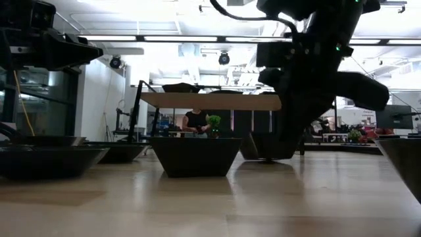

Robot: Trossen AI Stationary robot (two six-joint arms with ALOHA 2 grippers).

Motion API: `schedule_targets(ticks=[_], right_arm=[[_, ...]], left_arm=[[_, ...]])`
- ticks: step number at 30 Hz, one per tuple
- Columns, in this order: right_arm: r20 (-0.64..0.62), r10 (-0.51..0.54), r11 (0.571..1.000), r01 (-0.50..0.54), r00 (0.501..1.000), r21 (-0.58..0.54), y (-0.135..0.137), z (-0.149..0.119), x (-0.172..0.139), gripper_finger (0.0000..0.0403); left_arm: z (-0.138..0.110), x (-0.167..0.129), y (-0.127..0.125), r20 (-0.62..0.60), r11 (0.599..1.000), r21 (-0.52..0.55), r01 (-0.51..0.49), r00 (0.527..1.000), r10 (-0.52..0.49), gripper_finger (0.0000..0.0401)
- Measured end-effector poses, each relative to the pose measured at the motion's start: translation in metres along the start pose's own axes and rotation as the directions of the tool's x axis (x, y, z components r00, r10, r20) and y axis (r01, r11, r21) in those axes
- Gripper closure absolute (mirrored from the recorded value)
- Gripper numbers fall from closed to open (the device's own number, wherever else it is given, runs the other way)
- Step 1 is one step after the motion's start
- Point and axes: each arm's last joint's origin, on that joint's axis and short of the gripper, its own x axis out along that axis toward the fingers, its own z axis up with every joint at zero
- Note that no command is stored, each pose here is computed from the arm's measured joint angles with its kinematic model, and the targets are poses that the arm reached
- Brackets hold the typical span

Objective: Pick & Place Mini shaped plates
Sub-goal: Stack the black distorted square plate on top of the black distorted square plate on the shelf

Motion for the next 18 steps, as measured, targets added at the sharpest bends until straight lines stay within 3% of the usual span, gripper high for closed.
schedule_targets(ticks=[18], right_arm=[[0.046,-0.121,0.99,0.124,0.992,-0.063,-0.013,0.03,-0.031,0.0402]], left_arm=[[0.0,0.0,0.0,0.0,1.0,0.0,0.0,1.0,0.0,0.0345]])
